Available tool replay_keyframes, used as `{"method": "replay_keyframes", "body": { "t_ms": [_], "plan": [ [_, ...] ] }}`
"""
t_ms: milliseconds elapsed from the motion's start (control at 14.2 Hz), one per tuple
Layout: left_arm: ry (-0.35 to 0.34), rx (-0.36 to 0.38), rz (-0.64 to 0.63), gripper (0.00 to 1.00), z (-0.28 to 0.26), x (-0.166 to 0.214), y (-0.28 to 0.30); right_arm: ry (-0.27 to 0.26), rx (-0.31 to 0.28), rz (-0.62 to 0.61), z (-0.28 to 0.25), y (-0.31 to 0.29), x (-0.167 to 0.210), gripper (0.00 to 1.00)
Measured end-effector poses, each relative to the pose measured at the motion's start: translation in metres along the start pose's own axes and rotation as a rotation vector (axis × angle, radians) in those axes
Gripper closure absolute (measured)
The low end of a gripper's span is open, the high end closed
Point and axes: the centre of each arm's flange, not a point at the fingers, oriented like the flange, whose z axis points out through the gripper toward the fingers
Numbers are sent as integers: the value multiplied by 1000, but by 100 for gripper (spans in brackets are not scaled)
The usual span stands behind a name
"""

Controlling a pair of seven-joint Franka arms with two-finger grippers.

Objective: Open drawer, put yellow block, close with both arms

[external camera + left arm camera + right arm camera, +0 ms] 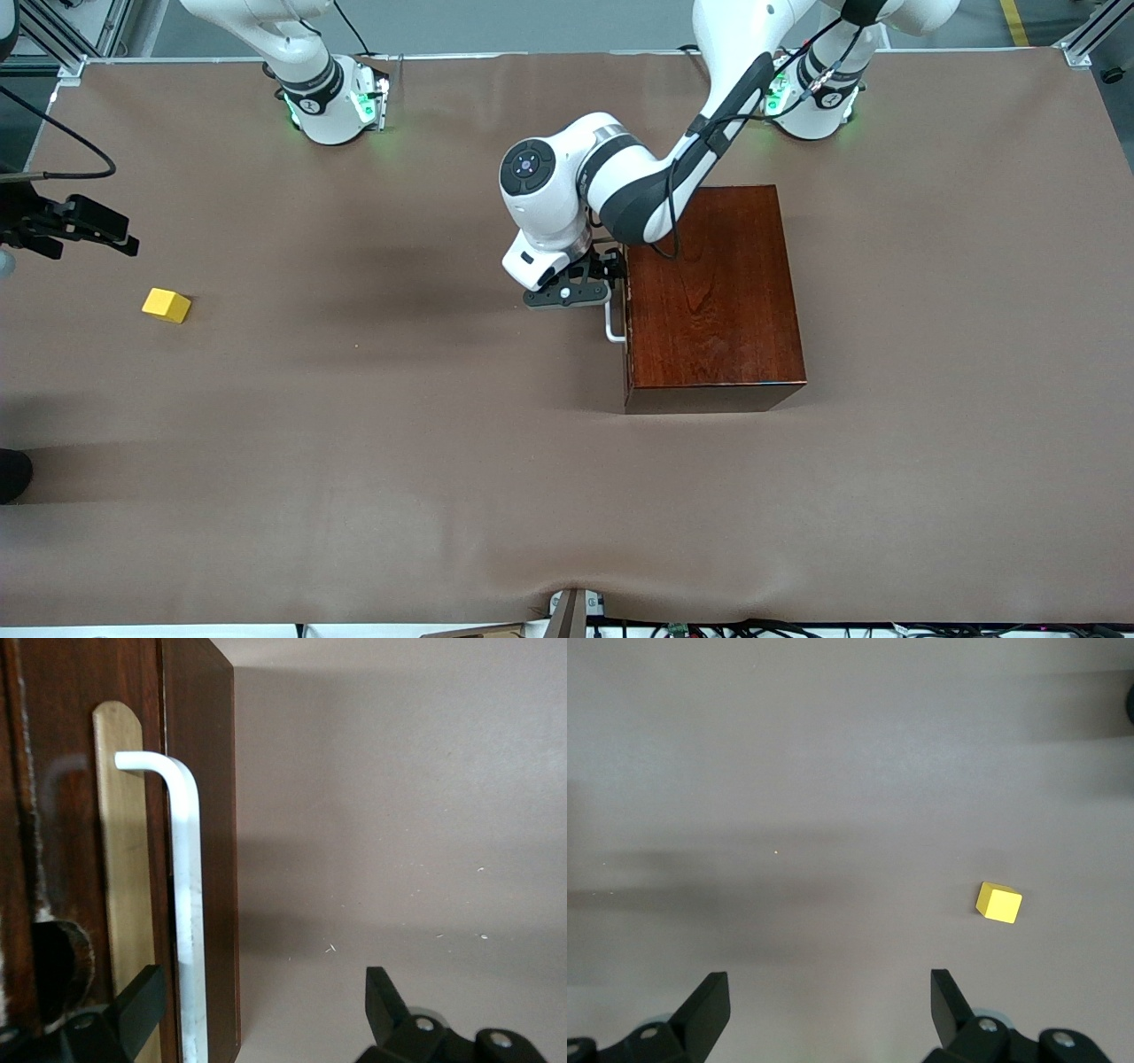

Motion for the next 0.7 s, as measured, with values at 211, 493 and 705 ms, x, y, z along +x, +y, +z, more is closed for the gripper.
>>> {"method": "replay_keyframes", "body": {
  "t_ms": [211,493,705],
  "plan": [
    [-7,6,1,0,8,0,2,0,0,0,0,0,0,0],
    [6,-12,-27,0,4,3,3,0,0,0,0,0,0,0],
    [14,-24,-58,0,4,5,4,1,0,0,0,0,0,0]
  ]
}}
